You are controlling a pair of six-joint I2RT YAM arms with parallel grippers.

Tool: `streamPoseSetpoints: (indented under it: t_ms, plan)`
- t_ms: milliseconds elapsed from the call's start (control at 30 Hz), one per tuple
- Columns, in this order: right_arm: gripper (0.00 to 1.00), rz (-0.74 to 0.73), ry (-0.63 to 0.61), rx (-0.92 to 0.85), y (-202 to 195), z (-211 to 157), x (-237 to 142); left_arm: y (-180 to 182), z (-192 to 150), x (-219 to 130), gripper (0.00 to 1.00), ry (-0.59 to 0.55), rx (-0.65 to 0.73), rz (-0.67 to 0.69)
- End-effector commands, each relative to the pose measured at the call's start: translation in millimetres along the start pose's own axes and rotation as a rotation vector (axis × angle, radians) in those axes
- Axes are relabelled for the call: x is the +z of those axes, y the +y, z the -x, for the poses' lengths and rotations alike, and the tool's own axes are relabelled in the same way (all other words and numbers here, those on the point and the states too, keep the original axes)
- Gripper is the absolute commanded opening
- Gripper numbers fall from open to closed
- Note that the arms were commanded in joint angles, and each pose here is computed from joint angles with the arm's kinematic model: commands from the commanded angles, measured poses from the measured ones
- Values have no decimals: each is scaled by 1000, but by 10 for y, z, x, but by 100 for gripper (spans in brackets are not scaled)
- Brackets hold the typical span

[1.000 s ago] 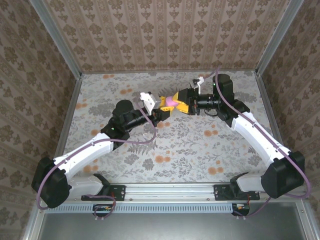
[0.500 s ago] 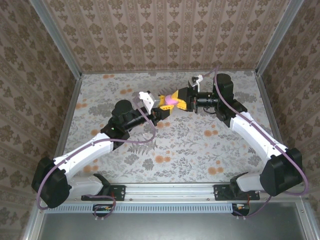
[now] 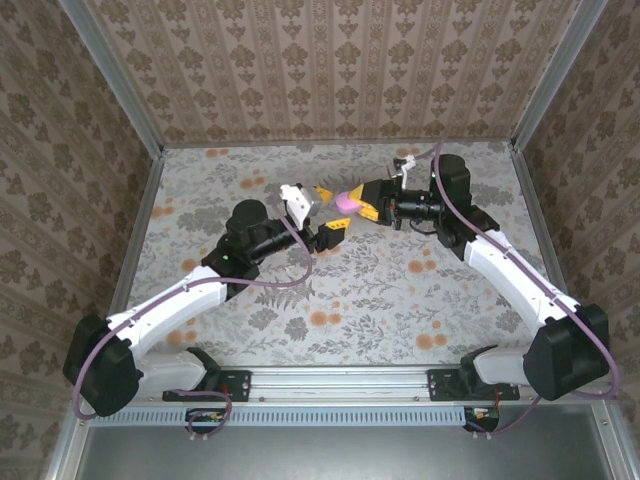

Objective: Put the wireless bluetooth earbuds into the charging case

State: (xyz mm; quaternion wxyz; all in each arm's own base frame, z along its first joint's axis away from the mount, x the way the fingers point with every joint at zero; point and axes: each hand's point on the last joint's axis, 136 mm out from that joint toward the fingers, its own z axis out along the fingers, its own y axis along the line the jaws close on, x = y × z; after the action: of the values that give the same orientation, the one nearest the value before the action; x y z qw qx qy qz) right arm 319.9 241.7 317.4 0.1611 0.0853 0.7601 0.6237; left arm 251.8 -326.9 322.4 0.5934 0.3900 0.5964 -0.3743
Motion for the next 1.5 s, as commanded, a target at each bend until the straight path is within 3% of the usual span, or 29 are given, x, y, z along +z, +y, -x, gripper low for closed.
streamPoseSetpoints:
  t_ms: [0, 233, 400, 833, 1200, 1467]
  plan:
    - [22, -97, -142, -42, -168, 189, -160, 23, 90, -92, 77, 13, 25, 33]
    - [22, -472, -306, -86, -1041, 489, -377, 248, 90, -291, 79, 30, 24, 200]
    - [22, -555, -287, -37, -1562, 630, -208, 388, 106, -407, 80, 47, 0, 290]
    - [24, -695, -253, 46, -2529, 914, 156, 609, 52, -762, 80, 36, -60, 412]
    - [24, -681, -239, 97, -2861, 875, 426, 654, 25, -794, 81, 33, -69, 425]
    - [27, -713, -204, 120, -3049, 670, 348, 663, 35, -787, 81, 17, -71, 421]
